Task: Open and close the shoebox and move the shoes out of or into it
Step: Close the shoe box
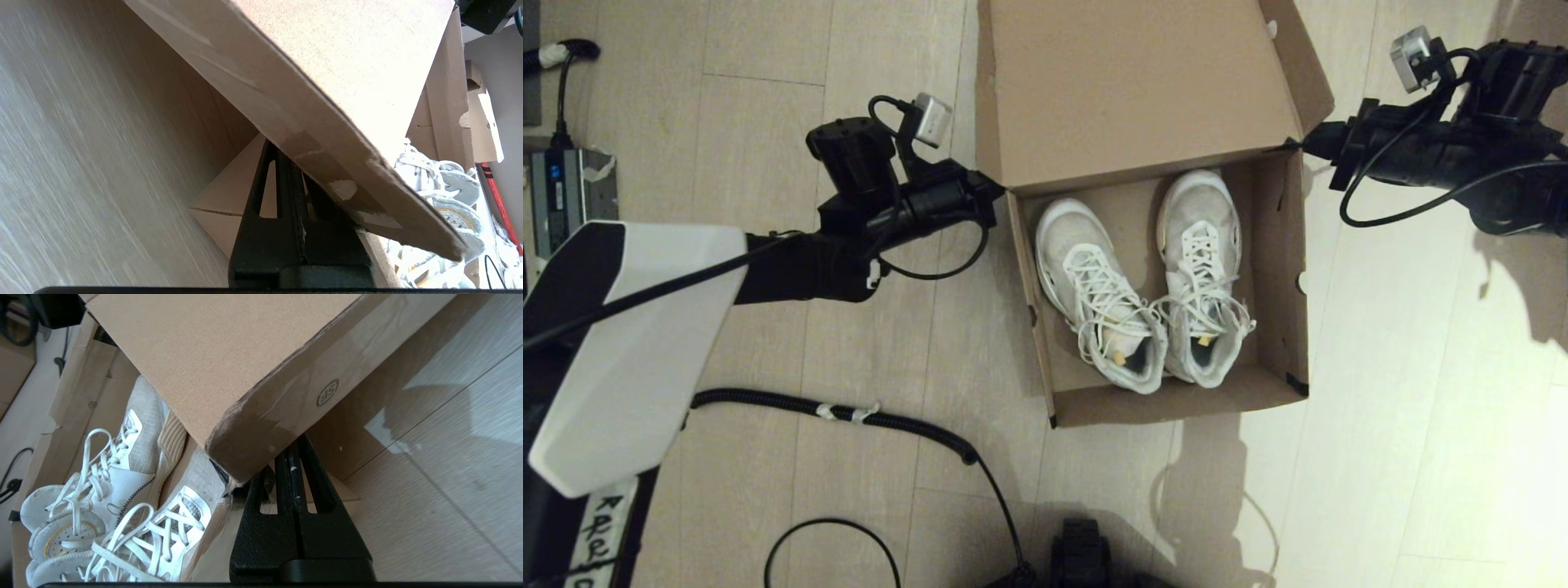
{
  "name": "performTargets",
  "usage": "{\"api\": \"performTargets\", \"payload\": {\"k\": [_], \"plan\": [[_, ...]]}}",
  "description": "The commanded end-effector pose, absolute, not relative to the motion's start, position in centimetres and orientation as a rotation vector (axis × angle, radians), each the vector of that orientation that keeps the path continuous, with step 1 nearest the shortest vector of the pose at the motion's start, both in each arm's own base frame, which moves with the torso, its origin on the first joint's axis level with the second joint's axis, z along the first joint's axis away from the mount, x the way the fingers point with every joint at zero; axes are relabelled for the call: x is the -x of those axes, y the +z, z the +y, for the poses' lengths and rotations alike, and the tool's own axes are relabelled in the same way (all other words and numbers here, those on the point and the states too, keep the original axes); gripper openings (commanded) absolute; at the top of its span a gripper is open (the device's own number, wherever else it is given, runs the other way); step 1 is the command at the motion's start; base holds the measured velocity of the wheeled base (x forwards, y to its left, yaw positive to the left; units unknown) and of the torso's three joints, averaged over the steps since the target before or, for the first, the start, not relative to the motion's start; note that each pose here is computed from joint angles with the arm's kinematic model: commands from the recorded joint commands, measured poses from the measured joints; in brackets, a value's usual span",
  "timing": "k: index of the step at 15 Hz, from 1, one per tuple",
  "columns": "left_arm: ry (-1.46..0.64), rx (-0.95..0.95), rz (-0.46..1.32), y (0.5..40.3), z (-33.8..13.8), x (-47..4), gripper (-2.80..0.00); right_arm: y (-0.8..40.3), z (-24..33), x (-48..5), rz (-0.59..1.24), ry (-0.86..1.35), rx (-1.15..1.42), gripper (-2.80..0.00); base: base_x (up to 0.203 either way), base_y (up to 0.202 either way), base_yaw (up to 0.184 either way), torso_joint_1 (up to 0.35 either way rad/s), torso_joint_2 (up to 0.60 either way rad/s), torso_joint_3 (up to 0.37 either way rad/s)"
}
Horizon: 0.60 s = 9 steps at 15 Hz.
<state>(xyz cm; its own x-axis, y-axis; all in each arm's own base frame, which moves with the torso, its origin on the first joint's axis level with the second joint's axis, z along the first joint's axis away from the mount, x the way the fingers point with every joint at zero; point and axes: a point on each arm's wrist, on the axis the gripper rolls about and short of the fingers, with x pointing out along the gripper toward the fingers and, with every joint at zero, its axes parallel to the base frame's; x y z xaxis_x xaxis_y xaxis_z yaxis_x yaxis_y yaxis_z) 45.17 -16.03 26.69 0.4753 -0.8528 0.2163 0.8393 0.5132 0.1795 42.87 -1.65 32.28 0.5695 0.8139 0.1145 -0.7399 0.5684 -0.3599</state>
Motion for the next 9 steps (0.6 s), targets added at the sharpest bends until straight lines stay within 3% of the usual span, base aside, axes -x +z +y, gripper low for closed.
{"api": "performTargets", "payload": {"k": [1, 4, 9], "plan": [[-1.039, -0.056, -0.319, 27.7, -15.9, -44.6, -2.8, 33.0, -1.6, -42.3, -0.299, 0.925, 0.298, -2.8, 0.0, 0.0, 0.0, 0.0, 0.0, 0.0], [-1.04, -0.052, -0.3, 27.0, -16.1, -45.0, -2.8, 31.8, -1.5, -42.6, -0.26, 0.933, 0.272, -2.8, 0.0, 0.0, 0.0, 0.0, 0.0, 0.0], [-1.065, -0.028, -0.215, 21.7, -18.2, -47.0, -2.8, 26.1, -1.1, -44.8, -0.143, 0.93, 0.197, -2.8, 0.0, 0.0, 0.0, 0.0, 0.0, 0.0]]}}
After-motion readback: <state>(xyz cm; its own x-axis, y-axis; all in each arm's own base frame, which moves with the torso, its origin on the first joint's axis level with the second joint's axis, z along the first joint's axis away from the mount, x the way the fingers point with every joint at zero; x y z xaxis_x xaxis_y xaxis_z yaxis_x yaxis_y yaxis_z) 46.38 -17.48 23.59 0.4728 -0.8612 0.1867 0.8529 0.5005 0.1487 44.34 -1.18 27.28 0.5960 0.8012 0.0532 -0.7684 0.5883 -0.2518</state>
